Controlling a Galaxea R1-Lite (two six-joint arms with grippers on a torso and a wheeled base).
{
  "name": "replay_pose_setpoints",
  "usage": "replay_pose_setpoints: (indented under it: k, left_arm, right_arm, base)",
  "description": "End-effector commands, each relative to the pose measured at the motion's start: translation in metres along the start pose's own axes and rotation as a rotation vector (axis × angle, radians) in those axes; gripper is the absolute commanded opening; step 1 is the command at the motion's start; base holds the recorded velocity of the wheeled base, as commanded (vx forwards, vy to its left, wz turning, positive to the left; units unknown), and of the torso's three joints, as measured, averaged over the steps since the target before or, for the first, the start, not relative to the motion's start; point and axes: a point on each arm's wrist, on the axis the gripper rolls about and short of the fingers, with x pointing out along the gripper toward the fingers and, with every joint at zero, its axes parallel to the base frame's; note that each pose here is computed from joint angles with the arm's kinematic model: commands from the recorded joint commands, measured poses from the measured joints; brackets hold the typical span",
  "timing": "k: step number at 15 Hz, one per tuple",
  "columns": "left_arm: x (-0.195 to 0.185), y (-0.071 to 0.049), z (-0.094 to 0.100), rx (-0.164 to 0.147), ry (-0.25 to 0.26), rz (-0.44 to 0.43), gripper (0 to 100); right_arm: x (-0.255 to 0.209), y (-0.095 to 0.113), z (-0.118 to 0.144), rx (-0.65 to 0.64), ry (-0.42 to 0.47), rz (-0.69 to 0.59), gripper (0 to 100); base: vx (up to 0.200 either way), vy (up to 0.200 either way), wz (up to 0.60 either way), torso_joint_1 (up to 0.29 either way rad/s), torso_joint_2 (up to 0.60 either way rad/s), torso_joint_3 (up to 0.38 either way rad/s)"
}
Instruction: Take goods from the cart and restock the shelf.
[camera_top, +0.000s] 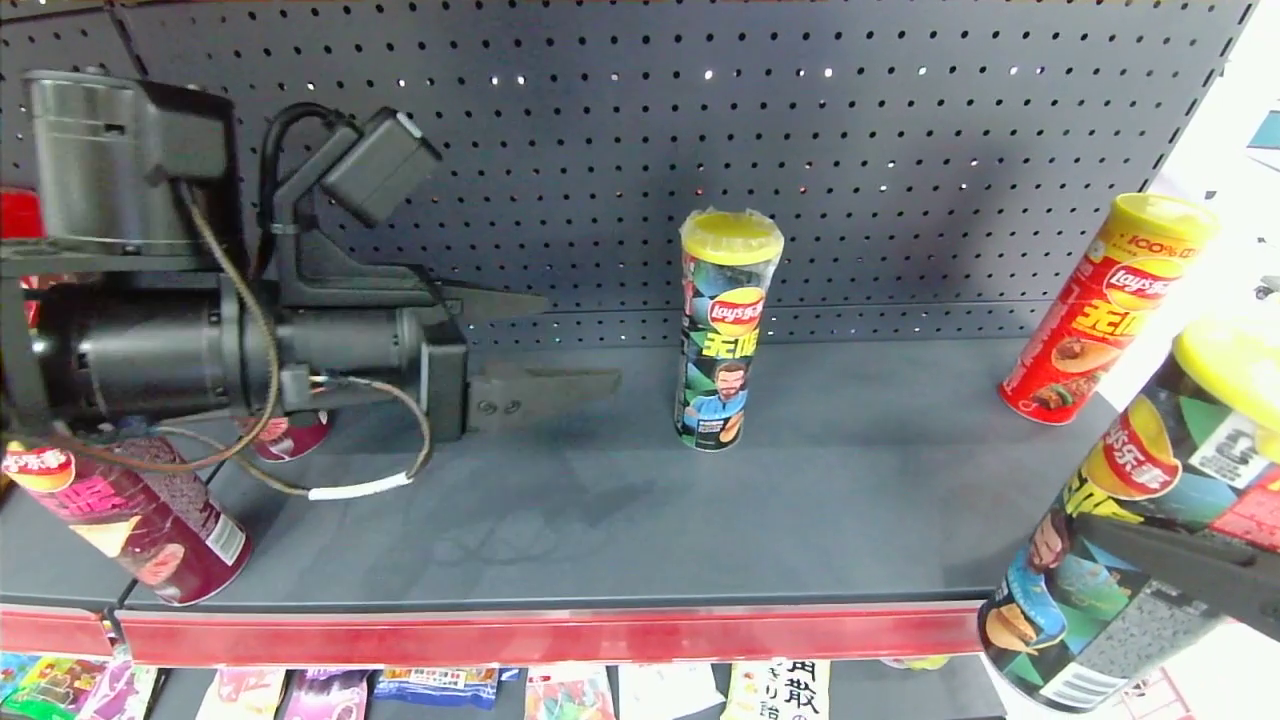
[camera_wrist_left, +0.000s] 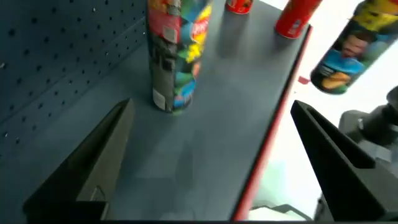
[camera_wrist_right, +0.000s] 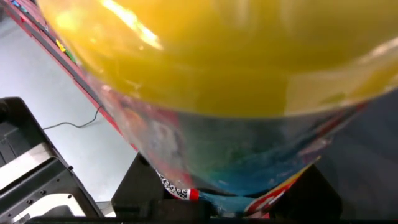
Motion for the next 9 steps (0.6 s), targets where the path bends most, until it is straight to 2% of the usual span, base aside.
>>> replay_pose_setpoints:
  k: [1, 4, 5, 6, 9]
  left_arm:
    - [0.040, 0.022, -0.008, -0.025, 0.046, -0.011, 100]
    - [0.056, 0.030, -0.014, -0.018, 0.066, -0.019, 100]
    - [0.065, 0.036, -0.016, -0.001, 0.070, -0.019, 100]
    - [0.078, 0.042, -0.014, 0.014, 0.059, -0.025, 100]
    - [0.103, 0.047, -0.004, 0.035, 0.027, -0.051, 100]
  right_arm:
    - [-0.002, 0.001, 0.003, -0.007, -0.016, 0.002, 0]
    - [-0.003, 0.001, 0.005, -0.009, -0.022, 0.001, 0]
    - [-0.003, 0.001, 0.005, -0.009, -0.022, -0.001, 0]
    - [-0.003, 0.000, 0.005, -0.009, -0.023, -0.002, 0]
    - [-0.003, 0.000, 0.005, -0.006, -0.025, -0.005, 0]
  base:
    - [0.000, 0.000, 0.00, 0.000, 0.00, 0.000]
    - [0.000, 0.000, 0.00, 0.000, 0.00, 0.000]
    - [0.000, 0.000, 0.00, 0.000, 0.00, 0.000]
    - [0.000, 0.000, 0.00, 0.000, 0.00, 0.000]
    - [0.000, 0.000, 0.00, 0.000, 0.00, 0.000]
